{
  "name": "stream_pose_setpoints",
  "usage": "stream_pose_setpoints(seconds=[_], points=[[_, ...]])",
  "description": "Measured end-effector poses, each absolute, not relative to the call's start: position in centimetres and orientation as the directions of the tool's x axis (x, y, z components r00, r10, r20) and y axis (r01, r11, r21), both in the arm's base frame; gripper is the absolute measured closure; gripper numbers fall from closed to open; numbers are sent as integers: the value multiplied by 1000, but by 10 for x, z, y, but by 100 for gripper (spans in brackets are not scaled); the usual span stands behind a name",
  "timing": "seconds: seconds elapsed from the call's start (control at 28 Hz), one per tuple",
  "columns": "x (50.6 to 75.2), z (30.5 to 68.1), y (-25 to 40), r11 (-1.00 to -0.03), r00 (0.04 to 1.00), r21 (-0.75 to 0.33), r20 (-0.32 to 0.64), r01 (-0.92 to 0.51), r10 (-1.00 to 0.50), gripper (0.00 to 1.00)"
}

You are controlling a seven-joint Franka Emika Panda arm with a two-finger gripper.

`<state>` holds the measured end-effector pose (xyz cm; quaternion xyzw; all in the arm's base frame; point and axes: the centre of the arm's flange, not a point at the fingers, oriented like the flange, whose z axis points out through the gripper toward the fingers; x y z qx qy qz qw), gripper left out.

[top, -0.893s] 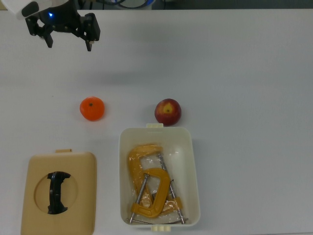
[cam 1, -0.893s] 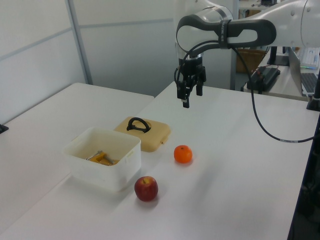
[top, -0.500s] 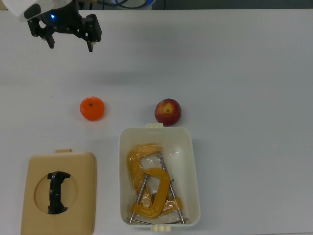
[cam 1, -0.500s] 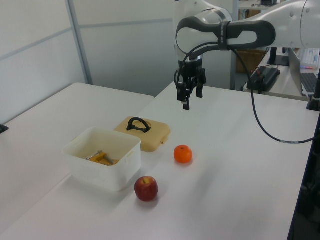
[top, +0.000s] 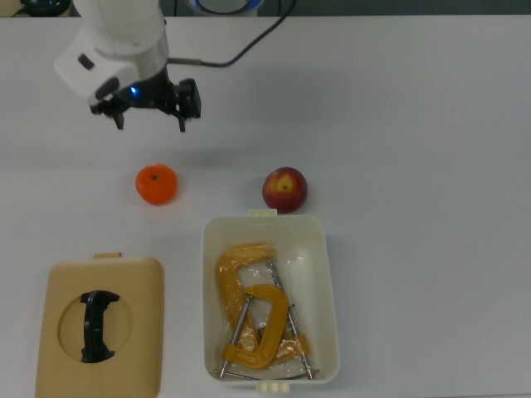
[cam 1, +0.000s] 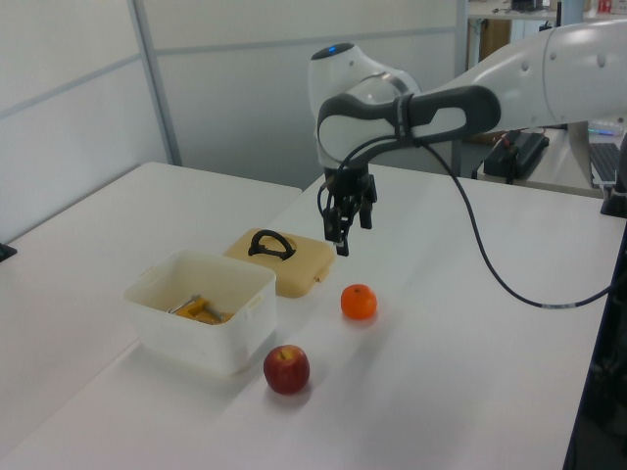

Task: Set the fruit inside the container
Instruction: 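Move the open gripper down over the orange mandarin, then close the gripper around the orange mandarin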

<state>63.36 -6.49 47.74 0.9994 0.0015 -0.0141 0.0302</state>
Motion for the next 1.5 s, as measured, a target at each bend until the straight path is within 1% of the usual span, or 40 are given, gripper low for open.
stream_pose_setpoints(seconds=[0.32,0.39,0.57,0.79,1.5], points=[[657,424,-49,-997,1000,81,-9,10,10,0],[661,408,-40,-996,1000,86,2,7,7,0],[663,372,-26,-995,1000,104,17,-4,-2,0],[665,347,-24,-991,1000,134,8,-16,-15,0],[663,346,-52,-987,998,151,10,-56,-55,0]])
